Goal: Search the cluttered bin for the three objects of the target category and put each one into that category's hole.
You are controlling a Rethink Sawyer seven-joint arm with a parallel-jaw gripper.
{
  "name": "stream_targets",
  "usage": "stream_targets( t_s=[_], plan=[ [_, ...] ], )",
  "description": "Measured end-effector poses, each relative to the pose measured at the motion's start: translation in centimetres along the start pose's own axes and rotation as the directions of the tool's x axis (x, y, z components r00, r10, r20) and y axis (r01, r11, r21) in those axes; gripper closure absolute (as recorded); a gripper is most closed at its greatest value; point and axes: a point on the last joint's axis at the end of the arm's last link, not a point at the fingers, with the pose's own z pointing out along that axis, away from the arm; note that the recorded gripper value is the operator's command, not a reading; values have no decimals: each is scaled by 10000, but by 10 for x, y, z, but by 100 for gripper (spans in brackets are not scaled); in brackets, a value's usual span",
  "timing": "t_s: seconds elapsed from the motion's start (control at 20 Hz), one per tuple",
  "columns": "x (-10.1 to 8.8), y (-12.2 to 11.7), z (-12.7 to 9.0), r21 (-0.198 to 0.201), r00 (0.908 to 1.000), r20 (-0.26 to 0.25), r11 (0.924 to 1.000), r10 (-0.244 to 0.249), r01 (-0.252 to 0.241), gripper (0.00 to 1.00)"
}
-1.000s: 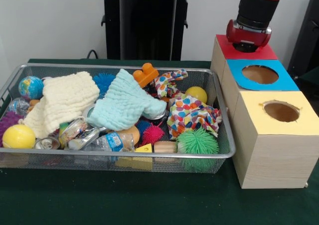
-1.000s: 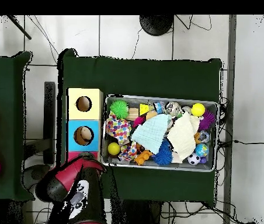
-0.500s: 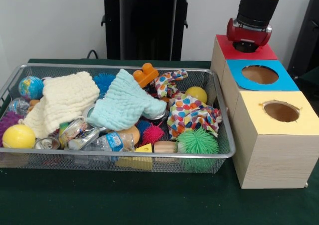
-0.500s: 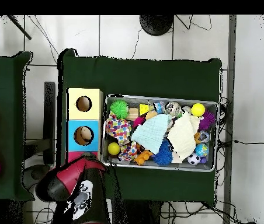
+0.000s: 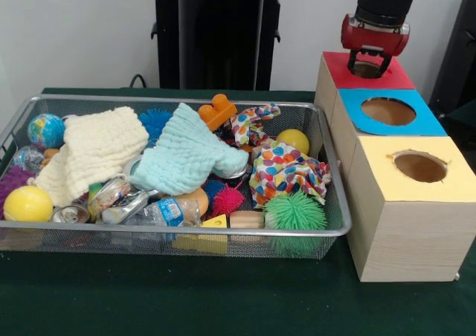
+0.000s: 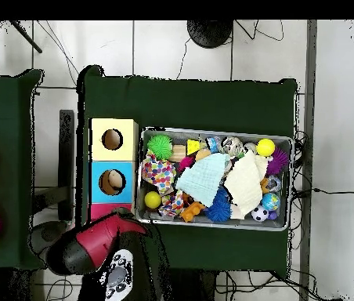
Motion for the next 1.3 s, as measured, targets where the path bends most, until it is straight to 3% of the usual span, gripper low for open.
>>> stream_targets(
  t_s=[0.4,1.3],
  plan=[
    [-2,0,-21,-12,9996,-64,9997,261,-261,0],
    [-10,7,-45,-59,9988,-132,9989,463,-464,0]
  ],
)
